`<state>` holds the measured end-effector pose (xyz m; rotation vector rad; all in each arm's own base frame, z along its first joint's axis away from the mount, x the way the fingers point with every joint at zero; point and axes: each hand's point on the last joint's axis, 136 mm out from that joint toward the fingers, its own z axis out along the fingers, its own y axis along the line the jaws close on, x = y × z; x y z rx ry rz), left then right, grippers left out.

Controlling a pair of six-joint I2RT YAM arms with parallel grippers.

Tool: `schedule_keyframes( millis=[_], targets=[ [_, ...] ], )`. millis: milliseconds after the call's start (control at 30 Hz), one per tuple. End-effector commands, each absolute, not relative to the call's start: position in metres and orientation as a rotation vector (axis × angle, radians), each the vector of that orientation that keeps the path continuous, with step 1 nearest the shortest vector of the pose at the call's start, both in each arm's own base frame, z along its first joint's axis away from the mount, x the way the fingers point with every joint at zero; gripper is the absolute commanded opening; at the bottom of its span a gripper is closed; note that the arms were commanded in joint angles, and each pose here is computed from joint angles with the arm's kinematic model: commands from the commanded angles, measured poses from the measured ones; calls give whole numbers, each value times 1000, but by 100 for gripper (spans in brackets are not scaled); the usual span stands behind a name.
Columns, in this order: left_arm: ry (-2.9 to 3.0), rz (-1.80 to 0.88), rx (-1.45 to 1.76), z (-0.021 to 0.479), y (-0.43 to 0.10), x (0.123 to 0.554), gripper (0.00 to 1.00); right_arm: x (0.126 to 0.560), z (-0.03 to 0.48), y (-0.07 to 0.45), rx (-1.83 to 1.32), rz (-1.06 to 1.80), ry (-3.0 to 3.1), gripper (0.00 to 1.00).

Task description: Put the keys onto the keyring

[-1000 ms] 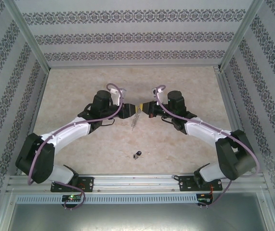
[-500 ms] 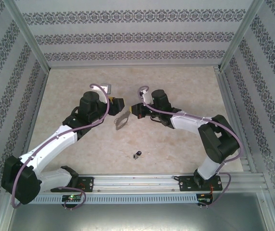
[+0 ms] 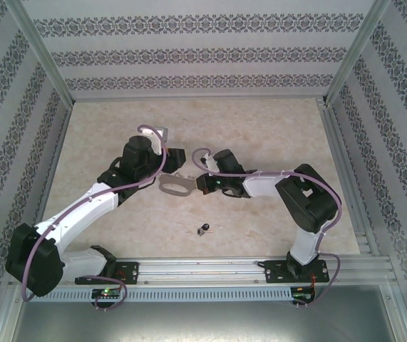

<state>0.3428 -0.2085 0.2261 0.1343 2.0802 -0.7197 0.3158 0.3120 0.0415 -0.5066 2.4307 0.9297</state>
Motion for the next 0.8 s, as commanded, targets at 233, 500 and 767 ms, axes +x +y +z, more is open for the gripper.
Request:
schedule_keyframes(
  millis=[233, 500, 767],
  targets=[
    [2081, -761, 131, 224, -214, 348, 58, 301, 19, 305, -504, 827, 2482, 18],
    [2076, -783, 129, 225, -216, 348, 58, 296, 22, 299, -490, 818, 2477, 26],
    [2070, -791, 132, 227, -218, 349, 58, 295, 22, 297, -491, 801, 2480, 27]
  ],
)
